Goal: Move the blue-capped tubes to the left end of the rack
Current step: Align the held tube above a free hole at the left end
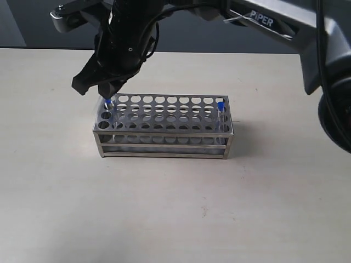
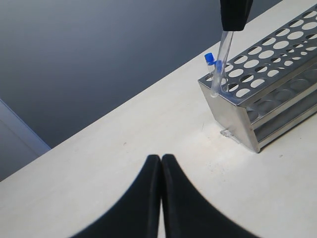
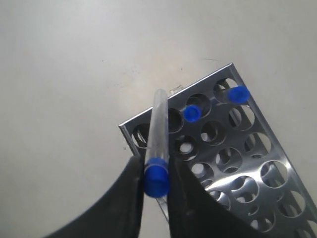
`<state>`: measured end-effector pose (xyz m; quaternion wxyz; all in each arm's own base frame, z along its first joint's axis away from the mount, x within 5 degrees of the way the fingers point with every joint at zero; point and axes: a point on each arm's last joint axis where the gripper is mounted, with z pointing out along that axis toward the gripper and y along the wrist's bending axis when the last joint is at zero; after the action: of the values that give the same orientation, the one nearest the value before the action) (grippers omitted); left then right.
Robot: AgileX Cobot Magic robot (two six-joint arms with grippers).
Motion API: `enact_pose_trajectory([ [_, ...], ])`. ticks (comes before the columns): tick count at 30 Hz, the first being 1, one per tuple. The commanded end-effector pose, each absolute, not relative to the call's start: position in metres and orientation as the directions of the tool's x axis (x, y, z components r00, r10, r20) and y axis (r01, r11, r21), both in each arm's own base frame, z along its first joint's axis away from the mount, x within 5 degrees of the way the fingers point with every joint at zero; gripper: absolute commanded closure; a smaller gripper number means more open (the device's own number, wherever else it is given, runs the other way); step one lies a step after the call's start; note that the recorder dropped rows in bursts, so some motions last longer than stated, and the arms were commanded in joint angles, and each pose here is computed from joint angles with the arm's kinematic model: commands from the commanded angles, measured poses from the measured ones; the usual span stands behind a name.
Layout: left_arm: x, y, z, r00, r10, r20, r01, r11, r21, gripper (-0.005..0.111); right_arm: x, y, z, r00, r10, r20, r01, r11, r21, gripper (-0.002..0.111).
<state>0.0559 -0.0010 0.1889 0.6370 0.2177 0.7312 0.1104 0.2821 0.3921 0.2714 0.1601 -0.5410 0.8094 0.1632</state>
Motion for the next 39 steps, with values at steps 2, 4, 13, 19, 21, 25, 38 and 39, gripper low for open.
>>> enact_pose_trajectory([
  [2,0.056,-0.002,0.191,-0.089,0.441,-0.893,0.183,0.889,0.42,0.106,0.285,0.388,0.284,-0.346,-0.837,-0.424,-0.929,0.369,0.029,0.109],
  [4,0.056,-0.002,0.191,-0.089,0.441,-0.893,0.183,0.889,0.42,0.106,0.286,0.388,0.294,-0.337,-0.828,-0.448,-0.93,0.367,0.021,0.109],
  [13,0.056,-0.002,0.191,-0.088,0.442,-0.893,0.183,0.888,0.422,0.106,0.286,0.39,0.303,-0.332,-0.813,-0.478,-0.93,0.368,0.019,0.109],
  [19,0.056,-0.002,0.191,-0.088,0.442,-0.893,0.183,0.888,0.422,0.106,0.284,0.391,0.304,-0.34,-0.804,-0.488,-0.93,0.364,0.049,0.109],
  [21,0.056,-0.002,0.191,-0.088,0.442,-0.893,0.183,0.888,0.422,0.106,0.282,0.392,0.306,-0.347,-0.798,-0.494,-0.93,0.363,0.067,0.109],
  [25,0.056,-0.002,0.191,-0.088,0.442,-0.893,0.183,0.888,0.422,0.106,0.283,0.39,0.31,-0.367,-0.788,-0.495,-0.919,0.389,0.062,0.109],
  [38,0.056,-0.002,0.191,-0.088,0.442,-0.893,0.183,0.888,0.422,0.106,0.264,0.394,0.325,-0.35,-0.782,-0.515,-0.923,0.382,0.047,0.109],
  [39,0.056,-0.002,0.191,-0.088,0.442,-0.893,0.183,0.888,0.422,0.106,0.261,0.395,0.327,-0.351,-0.779,-0.519,-0.922,0.383,0.049,0.109],
])
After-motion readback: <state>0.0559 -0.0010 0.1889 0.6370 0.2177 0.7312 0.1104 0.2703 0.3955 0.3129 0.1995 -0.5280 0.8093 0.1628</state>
